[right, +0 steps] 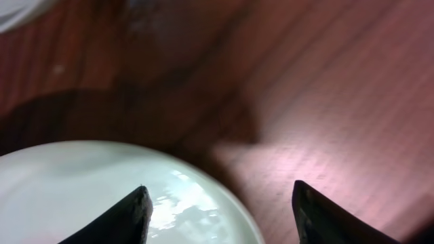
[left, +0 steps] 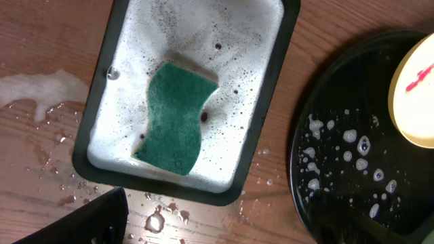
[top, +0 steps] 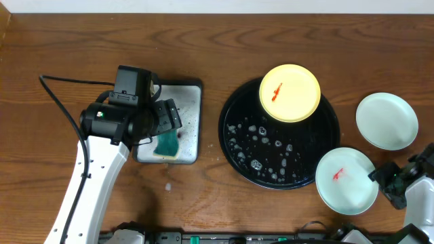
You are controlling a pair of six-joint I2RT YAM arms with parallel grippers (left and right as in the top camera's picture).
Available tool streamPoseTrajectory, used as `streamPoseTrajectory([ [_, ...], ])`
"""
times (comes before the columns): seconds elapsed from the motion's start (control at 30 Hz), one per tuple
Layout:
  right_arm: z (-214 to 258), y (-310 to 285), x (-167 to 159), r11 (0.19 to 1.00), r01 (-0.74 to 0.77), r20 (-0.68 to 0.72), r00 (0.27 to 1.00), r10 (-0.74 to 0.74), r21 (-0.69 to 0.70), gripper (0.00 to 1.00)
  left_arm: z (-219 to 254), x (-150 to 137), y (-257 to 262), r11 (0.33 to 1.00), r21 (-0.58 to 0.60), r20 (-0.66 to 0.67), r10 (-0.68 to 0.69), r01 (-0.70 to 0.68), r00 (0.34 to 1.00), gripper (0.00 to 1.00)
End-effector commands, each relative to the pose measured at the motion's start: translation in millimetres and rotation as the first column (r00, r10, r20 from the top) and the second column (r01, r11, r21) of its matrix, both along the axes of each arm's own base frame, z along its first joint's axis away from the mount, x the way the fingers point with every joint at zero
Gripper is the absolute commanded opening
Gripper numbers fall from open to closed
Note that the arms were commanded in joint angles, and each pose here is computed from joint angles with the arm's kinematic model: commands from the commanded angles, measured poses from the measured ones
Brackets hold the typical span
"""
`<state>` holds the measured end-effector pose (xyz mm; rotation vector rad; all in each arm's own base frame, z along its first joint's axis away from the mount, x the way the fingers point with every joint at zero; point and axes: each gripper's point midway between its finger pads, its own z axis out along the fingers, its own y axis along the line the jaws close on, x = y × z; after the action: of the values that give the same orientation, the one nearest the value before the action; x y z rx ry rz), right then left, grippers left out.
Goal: Clean dirty plates on tray and stack at the side
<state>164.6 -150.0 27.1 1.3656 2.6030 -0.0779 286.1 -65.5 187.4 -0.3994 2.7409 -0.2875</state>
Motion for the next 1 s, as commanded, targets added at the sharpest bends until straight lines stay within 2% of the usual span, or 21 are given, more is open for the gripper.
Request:
streamPoseTrajectory([
  [0.0,-5,-9,-13,0.998,0.05,-0.044,0.998,-0.052,-0.039,0.63,4,1,0,1.0,-0.005,0.008,-0.005,0.005,1.0,0.85],
  [0.3,-35,13,-18,0.999,0.035,-0.008,0.999,-0.035,0.028,0.55,4,1,0,1.0,-0.005,0.008,-0.005,0.005,1.0,0.85],
  [0.4,-42,18,-19,0.999,0.031,0.003,0.999,-0.032,0.039,0.21,4,1,0,1.0,-0.005,0.008,-0.005,0.005,1.0,0.85],
  [0.47,-41,22,-14,0.998,0.024,0.028,0.999,-0.026,0.062,0.03,4,1,0,1.0,-0.005,0.008,-0.005,0.005,1.0,0.85],
  [0.73,-23,47,16,0.977,-0.072,0.178,0.983,0.036,0.202,0.01,4,1,0,1.0,-0.005,0.008,-0.005,0.005,1.0,0.85],
  [0.83,-19,55,19,0.971,-0.115,0.192,0.979,0.074,0.212,0.01,4,1,0,1.0,-0.005,0.008,-0.005,0.005,1.0,0.85],
  [0.97,-9,74,29,0.941,-0.266,0.263,0.942,0.208,0.21,0.01,4,1,0,1.0,-0.005,0.008,-0.005,0.005,1.0,0.85],
])
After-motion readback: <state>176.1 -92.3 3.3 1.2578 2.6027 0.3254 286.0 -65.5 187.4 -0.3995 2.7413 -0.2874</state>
